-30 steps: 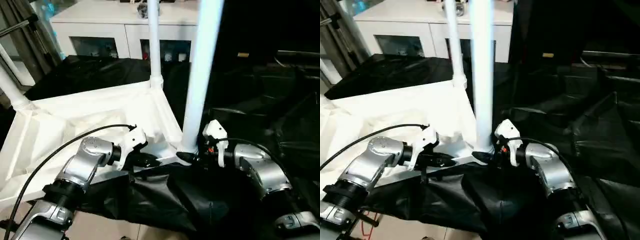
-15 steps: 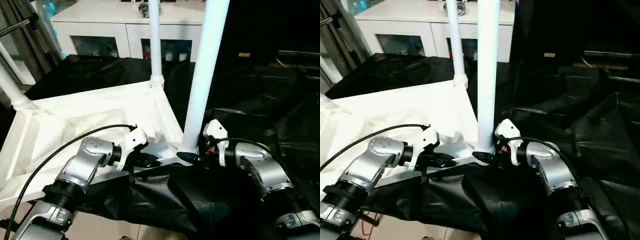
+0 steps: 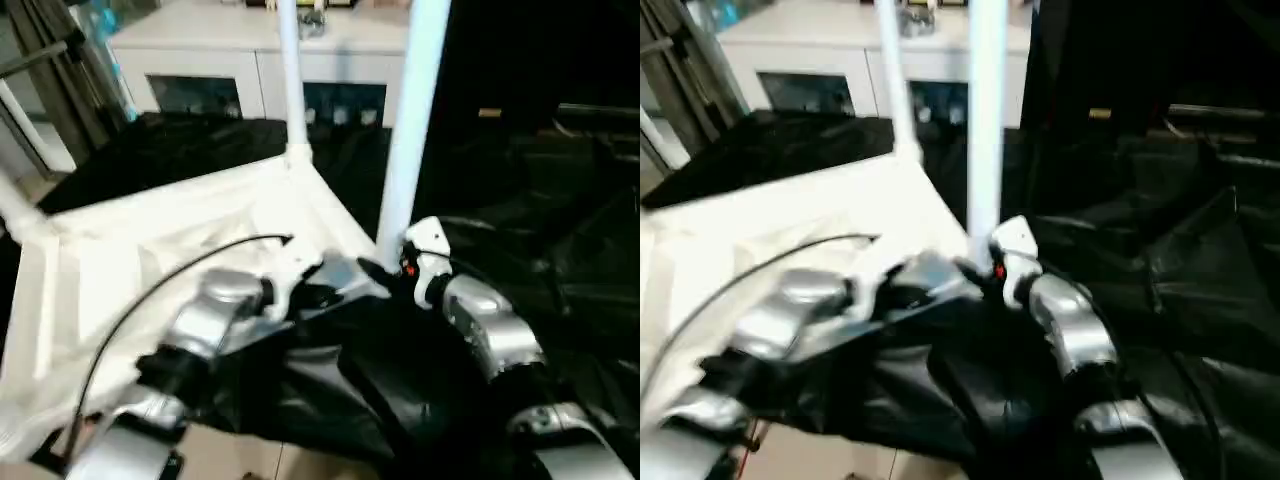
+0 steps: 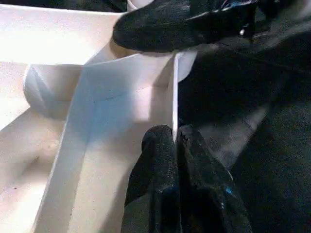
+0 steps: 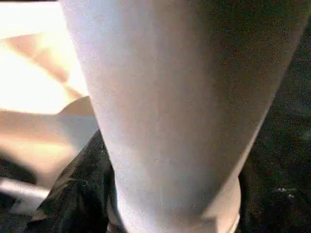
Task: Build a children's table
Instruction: Rotate leg to tighten
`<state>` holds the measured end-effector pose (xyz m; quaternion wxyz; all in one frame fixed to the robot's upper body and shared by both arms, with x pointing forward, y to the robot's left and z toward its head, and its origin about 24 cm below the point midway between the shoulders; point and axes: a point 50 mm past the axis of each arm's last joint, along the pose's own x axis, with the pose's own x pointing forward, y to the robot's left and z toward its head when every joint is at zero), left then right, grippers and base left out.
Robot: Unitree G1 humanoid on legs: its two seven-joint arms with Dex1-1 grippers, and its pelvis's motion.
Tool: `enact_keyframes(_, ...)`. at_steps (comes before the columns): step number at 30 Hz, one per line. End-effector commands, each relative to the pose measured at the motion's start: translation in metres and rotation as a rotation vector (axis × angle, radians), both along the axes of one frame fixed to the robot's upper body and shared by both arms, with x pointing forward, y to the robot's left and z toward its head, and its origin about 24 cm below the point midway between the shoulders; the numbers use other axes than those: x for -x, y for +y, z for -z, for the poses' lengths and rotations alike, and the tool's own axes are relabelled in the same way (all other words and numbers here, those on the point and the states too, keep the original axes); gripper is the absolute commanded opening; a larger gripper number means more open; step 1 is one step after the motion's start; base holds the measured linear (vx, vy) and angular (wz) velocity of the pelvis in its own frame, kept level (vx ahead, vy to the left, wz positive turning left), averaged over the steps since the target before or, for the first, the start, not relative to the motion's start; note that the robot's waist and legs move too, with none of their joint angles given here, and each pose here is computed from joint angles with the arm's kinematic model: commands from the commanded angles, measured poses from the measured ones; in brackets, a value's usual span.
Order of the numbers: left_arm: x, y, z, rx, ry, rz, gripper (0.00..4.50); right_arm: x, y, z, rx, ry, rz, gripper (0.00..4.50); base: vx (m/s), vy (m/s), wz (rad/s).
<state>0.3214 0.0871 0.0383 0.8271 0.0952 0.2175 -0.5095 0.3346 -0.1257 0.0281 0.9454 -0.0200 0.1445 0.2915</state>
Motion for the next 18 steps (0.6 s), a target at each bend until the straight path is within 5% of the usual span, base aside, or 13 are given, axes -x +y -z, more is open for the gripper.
enact_keyframes(1,-0.005,-0.028,-0.007,0.055,-0.038,-0.029,0.0,0.011,0.032,0.024,-0.003,0.126,-0.025,2.7,0.0,0.0,0.0)
enact_keyframes(6,-0.002,-0.044,-0.008,0.059,-0.051,0.009,0.0,0.009,0.051,0.018,-0.019,0.075,-0.065,2.7,0.0,0.0,0.0)
enact_keyframes(7,-0.002,-0.044,-0.008,0.059,-0.05,0.013,0.0,0.009,0.051,0.018,-0.028,0.075,-0.062,3.04,0.0,0.0,0.0)
enact_keyframes(13,0.007,-0.031,-0.009,0.075,-0.057,0.16,0.0,0.008,0.036,0.008,-0.035,0.056,-0.165,3.81,0.0,0.0,0.0)
enact_keyframes(18,0.019,-0.012,-0.009,0.071,-0.032,0.293,0.0,0.016,0.018,-0.003,-0.007,0.029,-0.365,3.81,0.021,-0.003,0.0)
